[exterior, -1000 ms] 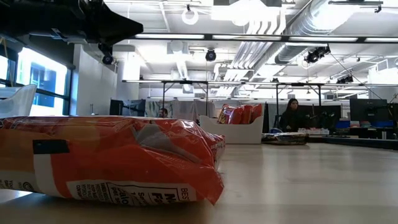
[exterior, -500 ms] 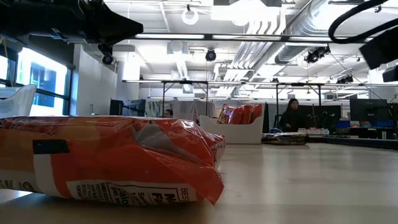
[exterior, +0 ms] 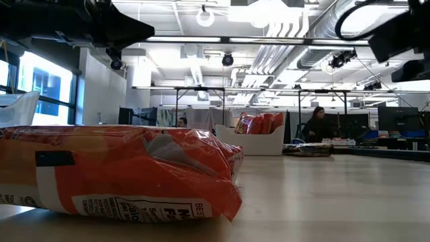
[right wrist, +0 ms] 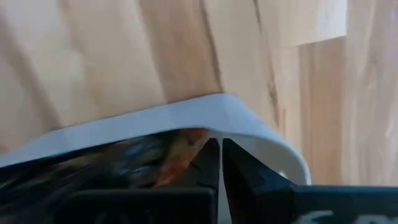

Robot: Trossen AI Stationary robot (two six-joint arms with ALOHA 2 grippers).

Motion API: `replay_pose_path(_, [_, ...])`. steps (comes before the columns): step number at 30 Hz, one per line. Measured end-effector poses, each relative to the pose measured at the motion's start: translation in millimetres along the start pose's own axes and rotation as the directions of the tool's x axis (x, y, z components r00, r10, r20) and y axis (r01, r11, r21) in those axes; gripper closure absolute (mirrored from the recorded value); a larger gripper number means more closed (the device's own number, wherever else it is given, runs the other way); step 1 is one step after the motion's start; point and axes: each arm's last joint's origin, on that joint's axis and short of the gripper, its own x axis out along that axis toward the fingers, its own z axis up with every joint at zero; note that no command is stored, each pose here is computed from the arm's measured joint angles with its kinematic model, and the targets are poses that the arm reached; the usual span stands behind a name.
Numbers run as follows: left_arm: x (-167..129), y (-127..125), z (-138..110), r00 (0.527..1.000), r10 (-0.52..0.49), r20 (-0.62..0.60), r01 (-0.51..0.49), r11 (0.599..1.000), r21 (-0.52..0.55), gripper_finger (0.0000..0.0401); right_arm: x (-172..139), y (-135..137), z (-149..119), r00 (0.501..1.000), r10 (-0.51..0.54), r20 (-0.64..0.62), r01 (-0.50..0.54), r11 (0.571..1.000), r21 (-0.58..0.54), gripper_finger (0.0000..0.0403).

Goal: Sort Maruchan noodles
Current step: Adjust the gray bin on the table, then put the orange noodle pack into the white bin

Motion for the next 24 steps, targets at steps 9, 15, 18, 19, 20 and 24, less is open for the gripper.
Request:
replay_pose_path(9, [0,0,-2,1.000,-0.003,-0.020,0.003,1.000,0.007,0.0386,-49,-17,-10,0.951,0.035,0.308,-0.062,0.995,0.076,0.0403])
replay_pose_path(15, [2,-5,-5,0.990,-0.133,-0.046,0.134,0.991,0.008,0.0393,-55,-34,-14,0.777,0.087,0.623,-0.099,0.995,-0.015,0.0403])
replay_pose_path(18, [8,-8,-8,0.983,-0.165,-0.084,0.166,0.986,0.012,0.0399,-31,-48,-7,0.674,0.161,0.721,-0.169,0.984,-0.061,0.0403])
replay_pose_path(19, [12,-9,-9,0.980,-0.171,-0.104,0.173,0.985,0.013,0.0400,-22,-53,-4,0.636,0.192,0.747,-0.198,0.977,-0.083,0.0403])
replay_pose_path(20, [16,-10,-10,0.976,-0.177,-0.125,0.179,0.984,0.007,0.0400,-15,-57,-1,0.585,0.234,0.777,-0.235,0.965,-0.114,0.0403])
replay_pose_path(24, [37,-18,-18,0.950,-0.209,-0.234,0.210,0.978,-0.020,0.0392,-2,-75,10,0.424,0.288,0.858,-0.267,0.946,-0.185,0.0403])
